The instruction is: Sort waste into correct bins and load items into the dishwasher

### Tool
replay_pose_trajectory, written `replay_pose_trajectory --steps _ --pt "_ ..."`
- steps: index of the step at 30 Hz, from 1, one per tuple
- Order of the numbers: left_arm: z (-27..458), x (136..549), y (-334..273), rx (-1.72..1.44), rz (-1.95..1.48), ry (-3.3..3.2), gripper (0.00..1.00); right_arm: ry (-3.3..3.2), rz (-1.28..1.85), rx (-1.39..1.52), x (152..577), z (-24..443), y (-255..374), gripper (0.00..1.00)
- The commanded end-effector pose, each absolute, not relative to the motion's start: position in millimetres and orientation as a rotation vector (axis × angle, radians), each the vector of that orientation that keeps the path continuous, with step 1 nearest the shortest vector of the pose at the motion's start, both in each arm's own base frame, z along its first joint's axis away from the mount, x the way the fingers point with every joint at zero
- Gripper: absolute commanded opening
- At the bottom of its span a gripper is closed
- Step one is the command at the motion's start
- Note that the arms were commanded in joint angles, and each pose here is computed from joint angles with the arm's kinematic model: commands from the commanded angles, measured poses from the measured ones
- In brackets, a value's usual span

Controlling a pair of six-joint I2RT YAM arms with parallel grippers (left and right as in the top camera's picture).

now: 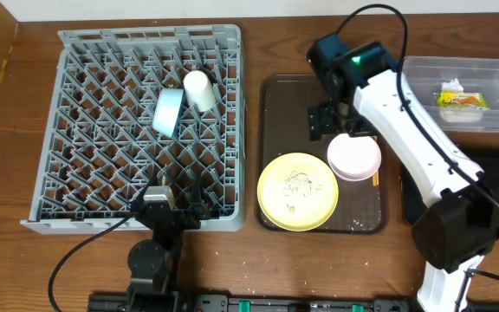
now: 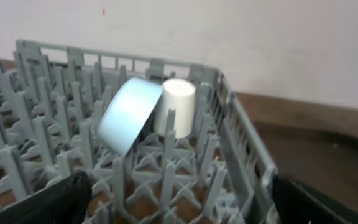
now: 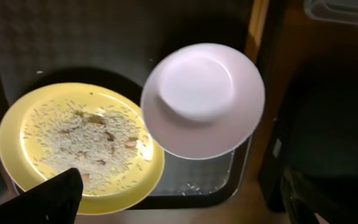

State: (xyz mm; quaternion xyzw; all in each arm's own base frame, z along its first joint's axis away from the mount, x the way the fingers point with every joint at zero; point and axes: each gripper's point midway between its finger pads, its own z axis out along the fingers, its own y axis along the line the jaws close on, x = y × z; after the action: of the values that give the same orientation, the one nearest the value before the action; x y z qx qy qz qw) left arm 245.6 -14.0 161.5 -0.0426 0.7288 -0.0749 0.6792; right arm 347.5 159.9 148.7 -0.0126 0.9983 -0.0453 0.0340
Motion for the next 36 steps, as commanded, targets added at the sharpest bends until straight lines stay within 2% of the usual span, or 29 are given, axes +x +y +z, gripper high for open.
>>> replay_pose_trajectory --steps 1,4,8,18,23,31,36 --pt "184.1 244.7 -30.6 -0.086 -0.321 1.538 0.94 3.029 -0.133 -0.046 351.2 161.1 154.2 0.99" --pt "224.3 239.9 -27.6 -0.135 -0.382 1.391 0.94 3.024 -0.129 -0.046 352.3 161.2 154.8 0.99" --pt "253.3 234.1 -10.7 -0.194 -0.321 1.325 0.94 3.025 -0.131 -0.047 352.1 161.1 154.6 0.99" --pt "326.2 221.3 43.7 -0.200 0.103 1.312 0.94 3.024 -0.130 -0.046 352.6 161.1 154.6 0.99" --pt "315.6 210.7 112.1 -0.493 0.398 1.510 0.94 3.020 -0.127 -0.046 353.4 161.2 155.3 0.99" --pt "325.5 202.8 170.4 -0.663 0.634 1.607 0.94 3.018 -0.124 -0.044 354.0 161.1 155.5 0.99" --pt "317.0 171.2 204.3 -0.868 0.863 1.583 0.94 3.014 -0.121 -0.044 355.0 161.2 156.2 0.99"
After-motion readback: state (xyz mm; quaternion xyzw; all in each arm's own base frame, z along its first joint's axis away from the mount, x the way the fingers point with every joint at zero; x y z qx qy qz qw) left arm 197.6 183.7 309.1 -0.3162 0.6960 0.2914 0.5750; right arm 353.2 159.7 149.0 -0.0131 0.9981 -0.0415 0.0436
